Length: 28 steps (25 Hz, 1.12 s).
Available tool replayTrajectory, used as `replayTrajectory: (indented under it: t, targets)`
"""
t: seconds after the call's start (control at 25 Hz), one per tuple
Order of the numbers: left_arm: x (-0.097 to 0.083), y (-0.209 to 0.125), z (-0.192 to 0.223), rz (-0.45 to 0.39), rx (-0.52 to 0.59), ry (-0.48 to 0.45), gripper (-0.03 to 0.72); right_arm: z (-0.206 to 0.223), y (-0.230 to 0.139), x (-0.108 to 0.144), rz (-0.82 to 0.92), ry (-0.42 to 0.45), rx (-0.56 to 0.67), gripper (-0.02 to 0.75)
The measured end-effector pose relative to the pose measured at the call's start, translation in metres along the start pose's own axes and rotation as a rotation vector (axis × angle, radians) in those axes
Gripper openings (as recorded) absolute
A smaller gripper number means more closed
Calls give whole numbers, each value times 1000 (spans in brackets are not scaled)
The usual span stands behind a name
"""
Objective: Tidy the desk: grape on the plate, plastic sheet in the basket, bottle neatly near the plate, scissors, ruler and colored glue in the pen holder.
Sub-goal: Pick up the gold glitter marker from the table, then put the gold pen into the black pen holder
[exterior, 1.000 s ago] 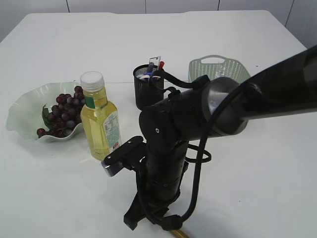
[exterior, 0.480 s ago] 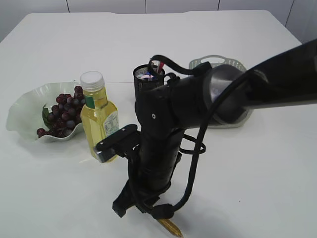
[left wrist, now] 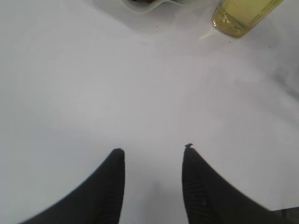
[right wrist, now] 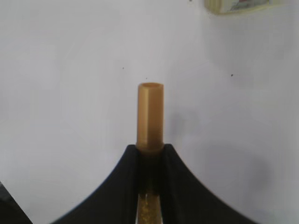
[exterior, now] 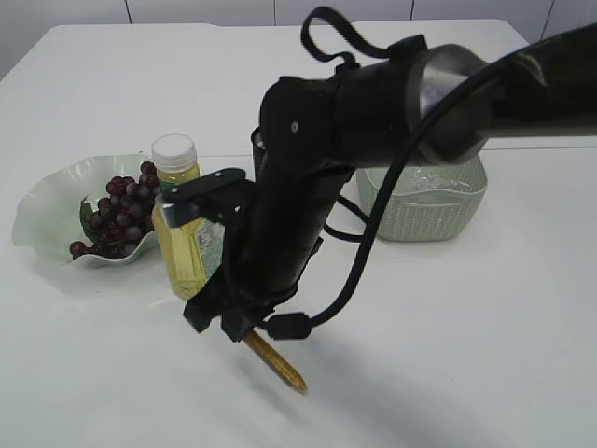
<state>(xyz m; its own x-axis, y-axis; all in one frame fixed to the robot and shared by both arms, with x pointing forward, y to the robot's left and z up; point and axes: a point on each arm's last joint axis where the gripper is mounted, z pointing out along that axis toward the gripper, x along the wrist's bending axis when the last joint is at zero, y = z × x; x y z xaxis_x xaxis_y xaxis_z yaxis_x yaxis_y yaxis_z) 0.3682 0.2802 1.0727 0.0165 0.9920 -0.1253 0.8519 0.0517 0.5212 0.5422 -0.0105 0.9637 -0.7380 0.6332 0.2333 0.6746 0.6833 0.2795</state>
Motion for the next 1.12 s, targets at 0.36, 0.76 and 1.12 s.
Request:
replayTrajectory:
  t: [0.36,0.76,1.12]
  targets:
    - [0,0,0,0,0,0,307,-64,21,-82,126,212,-311,79]
    - [-1,2,0,-3,-25,-9,307,-138,28,-165,106,200,-925,79]
    - [0,3,0,5,-29,3,307,-124,54,-205,32,163,-1120,79]
